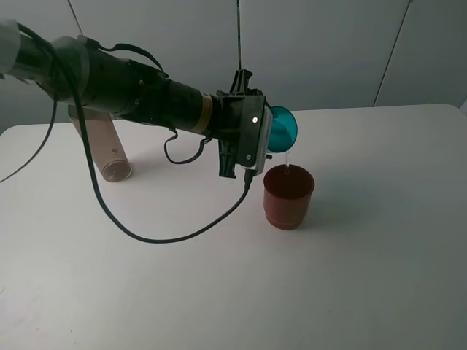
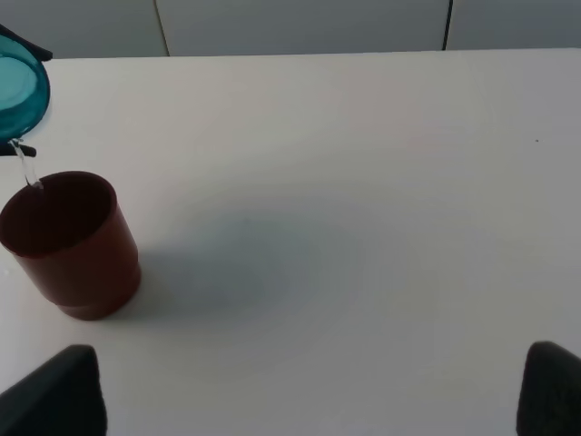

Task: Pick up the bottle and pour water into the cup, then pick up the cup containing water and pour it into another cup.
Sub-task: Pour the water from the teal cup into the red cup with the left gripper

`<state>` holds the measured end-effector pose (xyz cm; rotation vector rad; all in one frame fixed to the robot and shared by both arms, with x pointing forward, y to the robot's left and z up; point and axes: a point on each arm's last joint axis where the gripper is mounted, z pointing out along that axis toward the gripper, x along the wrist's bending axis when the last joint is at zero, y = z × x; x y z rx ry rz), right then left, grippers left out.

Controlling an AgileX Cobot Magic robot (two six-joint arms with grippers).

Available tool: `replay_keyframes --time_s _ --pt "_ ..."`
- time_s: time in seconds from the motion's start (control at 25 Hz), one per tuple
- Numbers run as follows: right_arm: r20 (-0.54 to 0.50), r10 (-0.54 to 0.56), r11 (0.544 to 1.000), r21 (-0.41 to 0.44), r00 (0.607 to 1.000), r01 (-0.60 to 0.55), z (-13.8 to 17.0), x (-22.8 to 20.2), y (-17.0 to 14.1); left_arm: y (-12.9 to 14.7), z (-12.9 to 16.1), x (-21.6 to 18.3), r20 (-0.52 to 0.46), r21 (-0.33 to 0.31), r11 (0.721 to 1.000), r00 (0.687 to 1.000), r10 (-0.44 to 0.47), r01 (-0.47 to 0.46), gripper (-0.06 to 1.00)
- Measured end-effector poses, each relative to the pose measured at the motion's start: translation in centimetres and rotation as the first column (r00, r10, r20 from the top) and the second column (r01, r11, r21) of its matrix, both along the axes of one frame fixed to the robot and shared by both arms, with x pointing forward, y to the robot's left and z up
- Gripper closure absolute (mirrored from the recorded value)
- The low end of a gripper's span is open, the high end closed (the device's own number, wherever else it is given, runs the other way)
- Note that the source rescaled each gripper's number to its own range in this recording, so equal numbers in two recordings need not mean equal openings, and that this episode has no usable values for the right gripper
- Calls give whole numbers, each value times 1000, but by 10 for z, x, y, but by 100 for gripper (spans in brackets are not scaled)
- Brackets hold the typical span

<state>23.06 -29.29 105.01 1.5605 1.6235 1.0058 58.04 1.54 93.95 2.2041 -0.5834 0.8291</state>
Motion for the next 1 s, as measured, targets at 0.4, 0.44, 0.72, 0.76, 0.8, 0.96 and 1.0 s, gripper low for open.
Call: replay_keyframes --time_s 0.4,0.44,0.72,0.76,0.8,0.96,1.0 --pt "0 0 1000 0 1000 0 0 0 0 -3 -2 -3 38 45 999 999 -28 27 81" --pt "0 0 1000 0 1000 0 0 0 0 -3 -2 -3 43 51 998 999 -29 27 81" --pt "0 0 1000 0 1000 0 0 0 0 0 -4 0 88 109 994 996 -25 15 81" --pt "0 0 1000 0 1000 0 0 0 0 0 -4 0 92 112 994 995 -27 17 81" --pt "0 0 1000 0 1000 0 0 0 0 0 -4 0 94 115 993 995 -31 20 81" --pt "0 0 1000 0 1000 0 0 0 0 -1 -4 -1 105 123 992 994 -43 30 81" --pt "0 0 1000 0 1000 0 0 0 0 -1 -4 -1 112 128 991 992 -50 35 81"
